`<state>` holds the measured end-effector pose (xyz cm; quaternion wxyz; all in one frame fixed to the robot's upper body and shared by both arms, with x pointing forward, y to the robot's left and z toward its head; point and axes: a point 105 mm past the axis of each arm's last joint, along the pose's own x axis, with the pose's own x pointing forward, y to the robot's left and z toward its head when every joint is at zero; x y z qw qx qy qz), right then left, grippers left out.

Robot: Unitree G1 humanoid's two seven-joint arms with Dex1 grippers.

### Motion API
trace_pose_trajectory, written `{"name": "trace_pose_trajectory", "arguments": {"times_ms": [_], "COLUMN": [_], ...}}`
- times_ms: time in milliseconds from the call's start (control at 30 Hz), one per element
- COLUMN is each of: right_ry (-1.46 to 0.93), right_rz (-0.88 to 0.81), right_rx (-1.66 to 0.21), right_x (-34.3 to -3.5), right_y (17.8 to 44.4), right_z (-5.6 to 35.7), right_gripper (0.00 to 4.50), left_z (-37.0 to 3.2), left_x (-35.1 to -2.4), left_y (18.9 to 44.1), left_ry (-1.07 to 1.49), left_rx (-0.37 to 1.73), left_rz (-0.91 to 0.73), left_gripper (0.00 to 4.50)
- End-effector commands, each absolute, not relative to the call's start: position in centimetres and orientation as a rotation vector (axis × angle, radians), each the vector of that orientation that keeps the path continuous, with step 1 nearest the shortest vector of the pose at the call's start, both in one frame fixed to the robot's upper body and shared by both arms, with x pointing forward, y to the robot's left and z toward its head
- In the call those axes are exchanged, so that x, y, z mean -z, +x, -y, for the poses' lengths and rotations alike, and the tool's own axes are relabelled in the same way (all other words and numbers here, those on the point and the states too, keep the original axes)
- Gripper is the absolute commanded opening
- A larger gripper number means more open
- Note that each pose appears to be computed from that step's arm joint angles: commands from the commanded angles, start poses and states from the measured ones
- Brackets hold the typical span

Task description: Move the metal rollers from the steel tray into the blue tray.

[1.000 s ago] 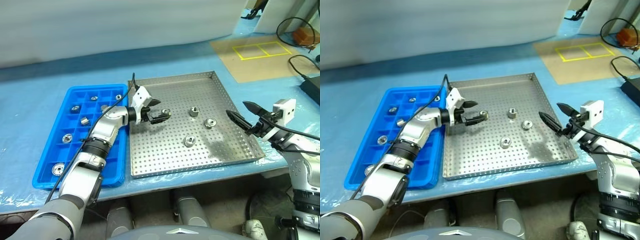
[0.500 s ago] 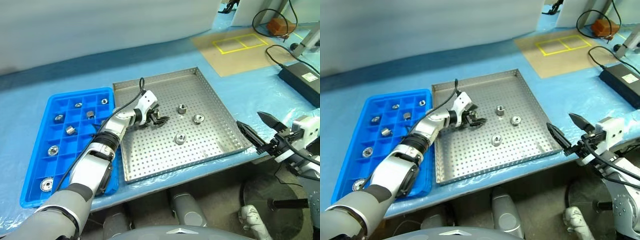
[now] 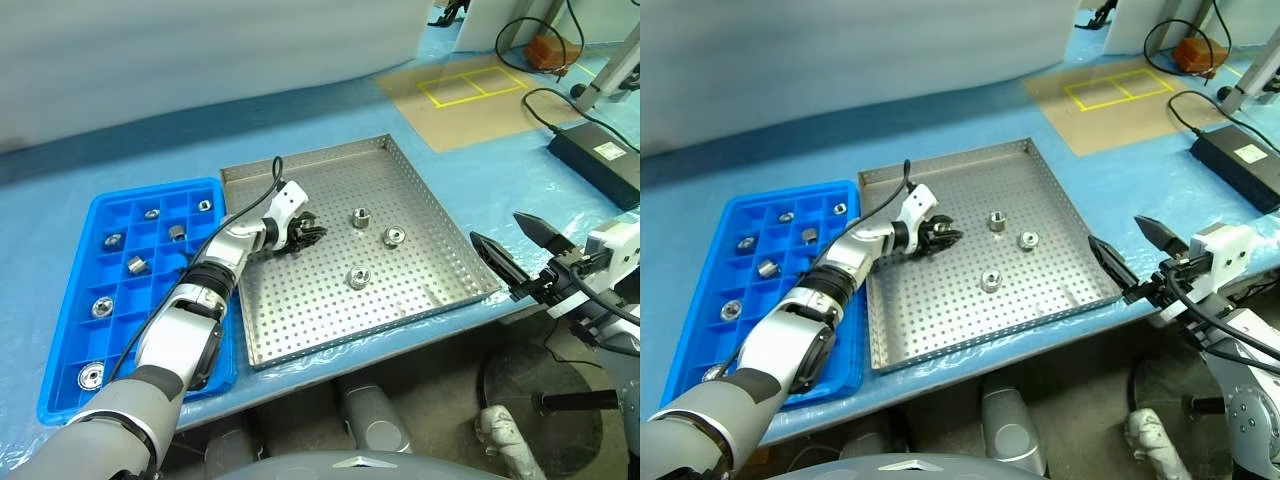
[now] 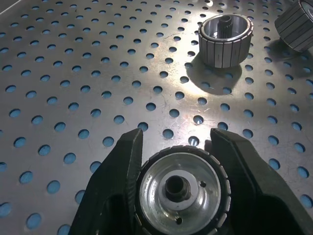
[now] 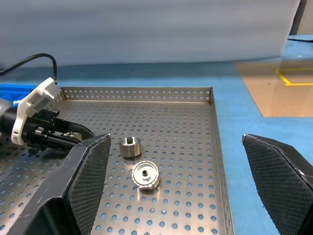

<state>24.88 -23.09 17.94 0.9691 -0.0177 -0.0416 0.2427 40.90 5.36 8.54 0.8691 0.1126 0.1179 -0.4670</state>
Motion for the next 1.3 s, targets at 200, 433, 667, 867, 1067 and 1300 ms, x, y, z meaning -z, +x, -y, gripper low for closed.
{"name": "trace_pose_trajectory", "arguments": {"times_ms": [200, 433, 667, 867, 1067, 1300], "right_ry": [-0.054, -0.103, -0.098, -0.093, -0.080, -0.073], "right_rz": [0.090, 0.027, 0.014, 0.022, 0.024, 0.027], "right_rx": [-0.656, -0.747, -0.846, -0.945, -1.051, -1.132], "right_x": [-18.3, -16.9, -16.0, -15.9, -15.6, -15.5], "right_y": [24.8, 25.6, 27.0, 28.6, 29.7, 31.1], "right_z": [19.4, 17.6, 16.1, 14.5, 13.0, 11.7], "right_gripper": [4.50, 4.50, 4.50, 4.50, 4.50, 4.50], "left_z": [-5.1, -6.3, -9.7, -12.6, -14.9, -16.8], "left_x": [-15.1, -18.0, -18.7, -18.4, -18.3, -18.0], "left_y": [40.8, 40.2, 39.8, 38.8, 37.0, 35.0], "left_ry": [0.104, 0.064, 0.100, 0.119, 0.131, 0.141], "left_rx": [1.014, 1.006, 0.885, 0.768, 0.675, 0.604], "left_rz": [0.008, 0.090, 0.112, 0.112, 0.107, 0.084], "left_gripper": [1.86, 1.86, 1.86, 1.86, 1.86, 1.86]}}
